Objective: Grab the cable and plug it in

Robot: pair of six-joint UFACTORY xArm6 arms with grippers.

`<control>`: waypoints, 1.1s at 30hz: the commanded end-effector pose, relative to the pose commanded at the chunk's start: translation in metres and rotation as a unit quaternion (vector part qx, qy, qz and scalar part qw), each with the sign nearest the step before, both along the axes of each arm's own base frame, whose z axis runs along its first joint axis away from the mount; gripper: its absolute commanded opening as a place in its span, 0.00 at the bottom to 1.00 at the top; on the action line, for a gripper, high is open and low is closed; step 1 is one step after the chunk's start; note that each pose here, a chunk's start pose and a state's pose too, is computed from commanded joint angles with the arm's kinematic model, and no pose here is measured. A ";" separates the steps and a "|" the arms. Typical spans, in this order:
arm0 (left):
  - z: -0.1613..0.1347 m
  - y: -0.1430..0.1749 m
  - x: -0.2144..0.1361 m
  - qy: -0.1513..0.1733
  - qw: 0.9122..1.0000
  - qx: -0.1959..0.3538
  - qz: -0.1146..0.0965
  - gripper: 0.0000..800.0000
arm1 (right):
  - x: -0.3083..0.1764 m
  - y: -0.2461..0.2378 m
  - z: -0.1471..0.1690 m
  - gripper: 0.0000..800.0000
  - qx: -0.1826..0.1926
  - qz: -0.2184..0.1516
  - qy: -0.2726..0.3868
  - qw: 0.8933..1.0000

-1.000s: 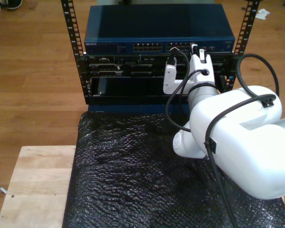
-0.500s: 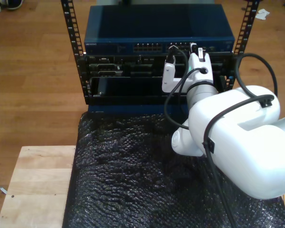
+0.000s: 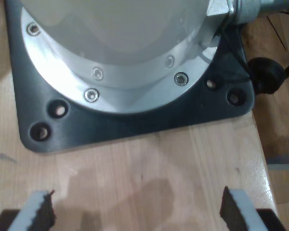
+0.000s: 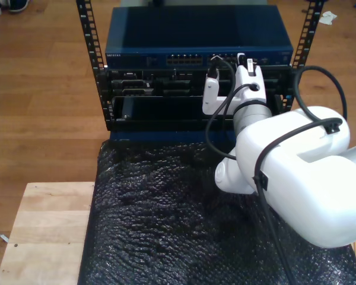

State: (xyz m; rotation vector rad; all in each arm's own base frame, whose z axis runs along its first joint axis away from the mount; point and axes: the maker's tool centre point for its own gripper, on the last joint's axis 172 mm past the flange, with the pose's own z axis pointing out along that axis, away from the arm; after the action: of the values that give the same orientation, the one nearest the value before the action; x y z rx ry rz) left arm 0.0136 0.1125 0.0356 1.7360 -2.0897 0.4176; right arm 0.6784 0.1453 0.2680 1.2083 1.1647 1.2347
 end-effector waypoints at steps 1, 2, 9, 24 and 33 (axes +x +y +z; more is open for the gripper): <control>0.000 0.000 0.000 0.000 1.000 0.000 0.000 1.00 | -0.002 0.004 0.004 0.37 0.001 0.003 -0.002 1.000; 0.000 0.000 0.000 0.000 1.000 0.000 0.000 1.00 | -0.003 0.005 0.005 0.38 0.001 0.005 -0.002 1.000; 0.000 0.000 0.000 0.000 1.000 0.000 -0.001 1.00 | -0.024 0.013 0.014 0.43 -0.002 0.016 0.007 1.000; 0.000 0.000 0.000 0.000 1.000 0.000 -0.001 1.00 | -0.052 -0.017 0.025 0.51 0.007 0.021 0.096 0.995; 0.000 0.000 0.000 0.000 1.000 0.000 0.000 1.00 | -0.060 -0.078 0.017 0.71 -0.002 0.014 0.205 0.979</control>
State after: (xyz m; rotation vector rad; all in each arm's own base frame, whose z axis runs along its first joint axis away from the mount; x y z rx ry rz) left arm 0.0136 0.1125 0.0356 1.7360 -2.0897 0.4176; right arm 0.6185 0.0671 0.2849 1.4925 1.4847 1.0266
